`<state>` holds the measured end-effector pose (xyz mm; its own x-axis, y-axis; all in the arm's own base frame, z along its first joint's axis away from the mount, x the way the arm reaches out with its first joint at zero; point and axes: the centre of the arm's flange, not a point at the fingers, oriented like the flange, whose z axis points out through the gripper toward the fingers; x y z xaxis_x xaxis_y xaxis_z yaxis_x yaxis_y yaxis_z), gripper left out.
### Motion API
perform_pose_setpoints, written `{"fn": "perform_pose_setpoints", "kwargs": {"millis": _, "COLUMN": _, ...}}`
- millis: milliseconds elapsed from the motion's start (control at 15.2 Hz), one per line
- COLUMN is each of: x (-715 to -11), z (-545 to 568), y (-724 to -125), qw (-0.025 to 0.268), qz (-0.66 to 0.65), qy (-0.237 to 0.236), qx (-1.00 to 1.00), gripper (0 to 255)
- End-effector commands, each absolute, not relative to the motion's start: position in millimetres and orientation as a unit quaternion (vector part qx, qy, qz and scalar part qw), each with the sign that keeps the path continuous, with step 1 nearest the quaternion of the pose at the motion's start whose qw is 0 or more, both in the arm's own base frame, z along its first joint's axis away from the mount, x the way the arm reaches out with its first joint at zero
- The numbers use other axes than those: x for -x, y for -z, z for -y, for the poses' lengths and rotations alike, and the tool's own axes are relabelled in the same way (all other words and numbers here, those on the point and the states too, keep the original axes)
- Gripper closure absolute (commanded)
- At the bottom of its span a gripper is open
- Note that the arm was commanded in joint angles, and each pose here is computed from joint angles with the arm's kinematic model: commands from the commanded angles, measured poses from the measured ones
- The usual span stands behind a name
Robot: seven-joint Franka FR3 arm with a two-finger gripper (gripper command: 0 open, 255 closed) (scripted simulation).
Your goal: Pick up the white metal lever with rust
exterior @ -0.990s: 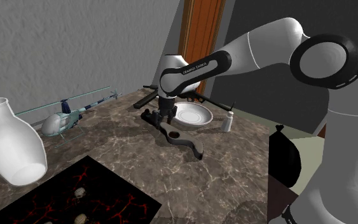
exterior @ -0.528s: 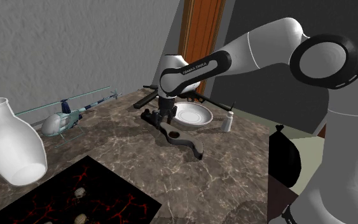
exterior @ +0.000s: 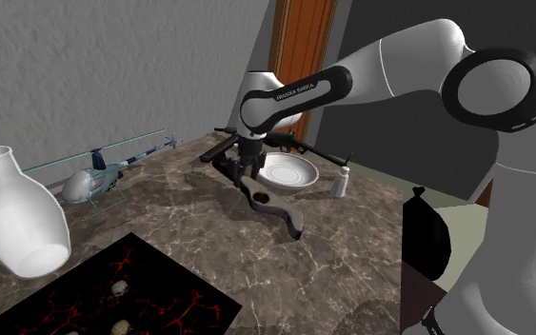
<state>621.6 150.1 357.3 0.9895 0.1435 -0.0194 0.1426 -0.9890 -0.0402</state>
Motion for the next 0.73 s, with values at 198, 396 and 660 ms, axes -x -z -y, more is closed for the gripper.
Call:
{"fn": "perform_pose_setpoints", "kwargs": {"millis": 198, "x": -621, "z": -151, "y": -383, "qw": 0.019, "qz": 0.072, "qy": -0.011, "qx": 0.997, "gripper": 255}}
{"fn": "perform_pose_setpoints", "kwargs": {"millis": 396, "x": -621, "z": -151, "y": -398, "qw": 0.019, "qz": 0.072, "qy": -0.011, "qx": 0.997, "gripper": 255}}
{"fn": "perform_pose_setpoints", "kwargs": {"millis": 660, "x": -621, "z": -151, "y": -410, "qw": 0.019, "qz": 0.072, "qy": -0.011, "qx": 0.997, "gripper": 255}}
